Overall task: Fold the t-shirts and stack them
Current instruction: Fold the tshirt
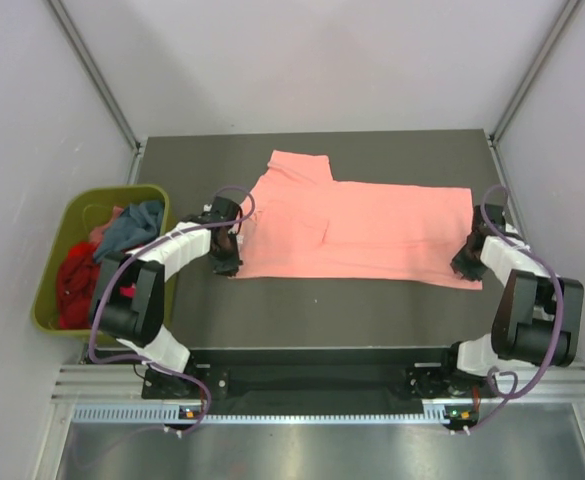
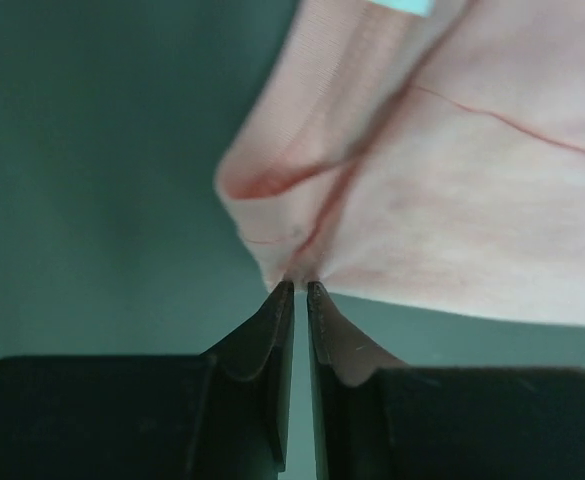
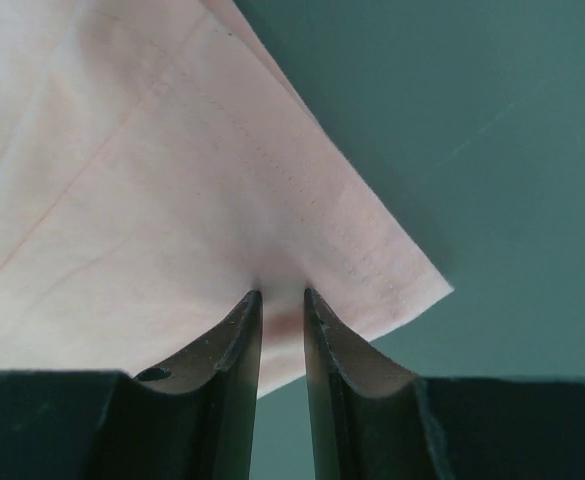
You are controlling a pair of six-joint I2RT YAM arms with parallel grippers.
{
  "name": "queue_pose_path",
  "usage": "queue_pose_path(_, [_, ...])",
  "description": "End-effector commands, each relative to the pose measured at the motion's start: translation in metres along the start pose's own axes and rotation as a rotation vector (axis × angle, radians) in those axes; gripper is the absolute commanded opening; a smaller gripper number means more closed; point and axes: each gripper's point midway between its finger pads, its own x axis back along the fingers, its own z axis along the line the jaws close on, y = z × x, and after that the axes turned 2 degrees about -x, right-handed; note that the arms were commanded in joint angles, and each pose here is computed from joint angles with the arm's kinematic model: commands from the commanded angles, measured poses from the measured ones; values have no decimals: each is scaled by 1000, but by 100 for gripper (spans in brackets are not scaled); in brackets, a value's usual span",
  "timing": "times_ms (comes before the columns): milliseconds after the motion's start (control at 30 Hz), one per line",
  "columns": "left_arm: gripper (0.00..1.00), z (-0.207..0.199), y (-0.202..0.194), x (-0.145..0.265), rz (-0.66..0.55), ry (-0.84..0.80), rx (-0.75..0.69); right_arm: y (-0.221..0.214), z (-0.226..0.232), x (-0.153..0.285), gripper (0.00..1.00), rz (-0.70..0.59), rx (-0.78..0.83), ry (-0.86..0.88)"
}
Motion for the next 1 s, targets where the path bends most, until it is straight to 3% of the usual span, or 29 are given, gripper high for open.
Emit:
queue_pose_path(0, [17, 29, 7, -4, -44, 152, 20, 13, -5, -8, 24, -33, -6, -44])
queue_pose_path(367, [22, 34, 36, 28, -121, 159, 56, 13, -9, -1, 24, -52, 6, -26])
queue_pose_path(600, [31, -22, 71, 73, -218, -141, 12, 34, 8, 33, 28, -105, 5, 63])
queue_pose_path(733, [34, -54, 65, 70, -163, -314, -1, 44, 6, 47, 32, -118, -30, 34])
queue_pose_path(967, [34, -50, 38, 36, -62, -306, 1, 42, -23, 52, 40, -118, -144, -62])
